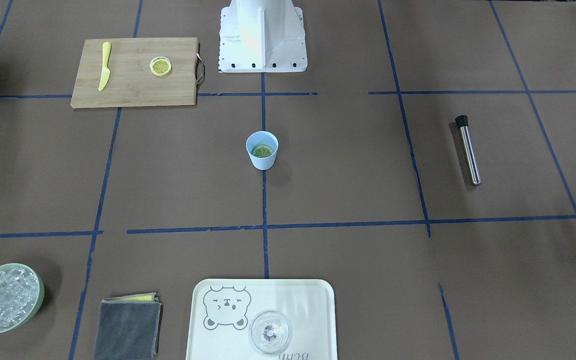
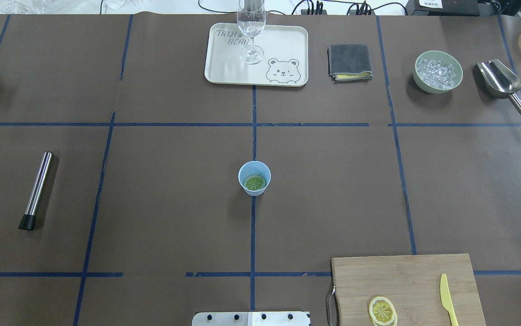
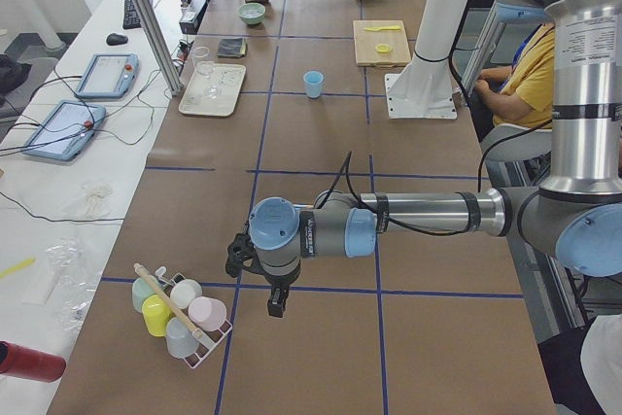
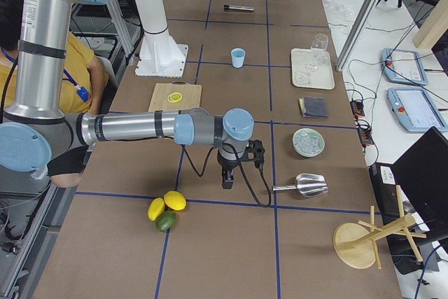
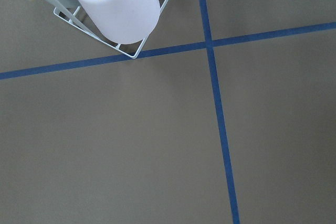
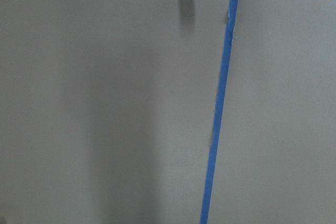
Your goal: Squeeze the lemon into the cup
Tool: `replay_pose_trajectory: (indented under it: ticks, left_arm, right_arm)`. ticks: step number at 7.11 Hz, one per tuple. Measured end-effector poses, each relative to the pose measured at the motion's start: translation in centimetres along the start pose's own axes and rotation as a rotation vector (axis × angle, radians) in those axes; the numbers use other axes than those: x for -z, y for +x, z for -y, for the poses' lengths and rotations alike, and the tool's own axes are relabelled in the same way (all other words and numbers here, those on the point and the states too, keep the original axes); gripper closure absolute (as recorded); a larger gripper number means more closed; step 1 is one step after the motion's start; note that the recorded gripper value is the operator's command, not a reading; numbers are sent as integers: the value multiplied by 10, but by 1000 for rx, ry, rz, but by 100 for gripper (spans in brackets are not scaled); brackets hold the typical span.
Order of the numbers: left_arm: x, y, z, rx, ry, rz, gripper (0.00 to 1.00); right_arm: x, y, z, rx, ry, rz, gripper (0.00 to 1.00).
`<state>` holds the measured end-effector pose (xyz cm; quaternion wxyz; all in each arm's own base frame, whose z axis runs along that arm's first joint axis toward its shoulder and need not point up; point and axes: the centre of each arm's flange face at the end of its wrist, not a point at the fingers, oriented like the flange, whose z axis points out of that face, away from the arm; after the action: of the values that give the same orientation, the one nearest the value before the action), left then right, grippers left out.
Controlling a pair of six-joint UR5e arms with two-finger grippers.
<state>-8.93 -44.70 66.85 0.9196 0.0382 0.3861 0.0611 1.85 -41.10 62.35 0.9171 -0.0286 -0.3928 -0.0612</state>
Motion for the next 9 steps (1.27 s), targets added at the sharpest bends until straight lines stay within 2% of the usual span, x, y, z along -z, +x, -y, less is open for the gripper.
replay_pose_trajectory:
  ticks: [2, 6, 9]
  left_arm:
    - [-1, -1, -2, 6, -5, -3, 0]
    - [-1, 0, -2, 27, -24, -9, 0]
    - [5, 6, 4, 18, -15, -8, 0]
  right_arm:
    - [0, 19, -7, 1, 5, 17, 0]
    - [1, 27, -14, 6, 10, 19, 0]
    - [1, 27, -14, 8, 12, 18, 0]
